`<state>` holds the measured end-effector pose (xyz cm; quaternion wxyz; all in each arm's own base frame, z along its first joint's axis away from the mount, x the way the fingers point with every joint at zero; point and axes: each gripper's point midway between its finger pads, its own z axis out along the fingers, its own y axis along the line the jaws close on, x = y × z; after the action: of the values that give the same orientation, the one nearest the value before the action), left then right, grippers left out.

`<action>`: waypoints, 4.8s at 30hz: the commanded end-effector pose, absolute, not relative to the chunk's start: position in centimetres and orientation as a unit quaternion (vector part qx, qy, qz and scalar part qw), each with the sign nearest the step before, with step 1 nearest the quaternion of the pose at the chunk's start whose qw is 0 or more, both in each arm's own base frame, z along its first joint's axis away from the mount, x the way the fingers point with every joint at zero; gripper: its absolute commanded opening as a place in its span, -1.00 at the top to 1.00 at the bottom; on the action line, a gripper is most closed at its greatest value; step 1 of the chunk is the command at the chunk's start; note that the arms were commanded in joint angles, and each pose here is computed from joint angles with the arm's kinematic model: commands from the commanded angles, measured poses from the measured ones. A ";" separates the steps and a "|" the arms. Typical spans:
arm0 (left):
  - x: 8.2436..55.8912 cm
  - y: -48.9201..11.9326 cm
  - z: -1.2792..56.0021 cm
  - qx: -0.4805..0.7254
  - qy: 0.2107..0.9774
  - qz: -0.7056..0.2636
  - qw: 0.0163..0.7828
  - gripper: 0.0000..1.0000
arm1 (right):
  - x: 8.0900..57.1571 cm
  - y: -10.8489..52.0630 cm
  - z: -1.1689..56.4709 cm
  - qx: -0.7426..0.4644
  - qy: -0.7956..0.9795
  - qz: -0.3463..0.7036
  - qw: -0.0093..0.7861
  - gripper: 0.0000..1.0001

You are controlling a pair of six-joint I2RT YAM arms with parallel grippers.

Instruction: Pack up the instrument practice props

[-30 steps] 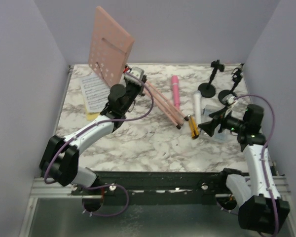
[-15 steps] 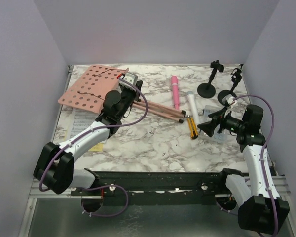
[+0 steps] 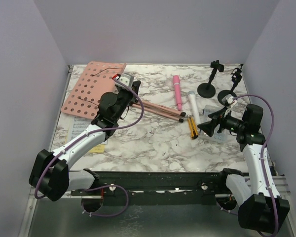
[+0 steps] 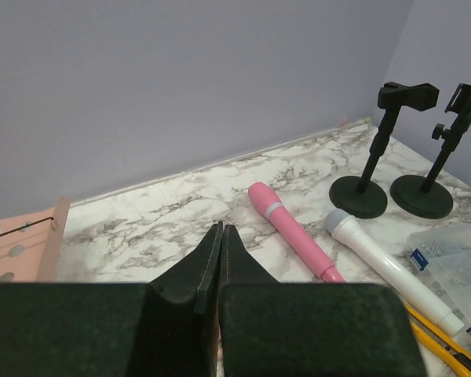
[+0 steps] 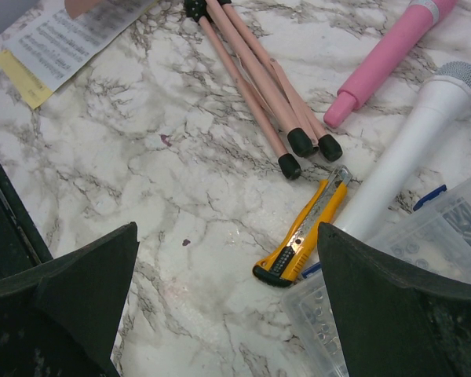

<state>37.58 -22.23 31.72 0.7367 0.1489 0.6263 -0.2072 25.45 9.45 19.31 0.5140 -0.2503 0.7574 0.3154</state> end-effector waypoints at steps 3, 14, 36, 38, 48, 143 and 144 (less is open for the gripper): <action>36.6 -22.5 29.5 0.142 0.660 -0.238 0.699 0.95 | 25.4 9.3 18.6 -0.250 0.759 0.315 0.511 -0.99; 32.7 -22.5 26.7 0.172 0.708 -0.279 0.625 0.53 | 25.4 9.3 18.4 -0.251 0.761 0.317 0.508 -0.99; 29.6 -13.2 20.7 0.168 0.803 -0.067 0.568 -0.98 | 29.8 12.8 16.3 -0.387 0.774 0.309 0.395 -0.99; 29.7 -12.6 20.2 0.168 0.809 -0.048 0.561 -0.98 | 31.4 14.1 15.9 -0.424 0.771 0.281 0.383 -0.99; 29.8 -10.4 20.1 0.154 0.811 0.009 0.564 -0.98 | 39.2 22.0 11.9 -0.550 0.739 0.233 0.311 -0.99; 26.5 -16.1 26.6 0.097 0.736 -0.249 0.622 -0.98 | 29.3 16.1 37.8 -0.370 0.683 0.291 0.559 -0.99; 26.1 -16.5 26.9 0.088 0.733 -0.271 0.618 -0.98 | 28.7 15.9 37.7 -0.364 0.684 0.300 0.557 -0.99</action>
<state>27.59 -14.50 24.75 0.6243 0.1339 0.7519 -0.1641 33.67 14.58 37.96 0.5915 -0.3631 0.6913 0.2013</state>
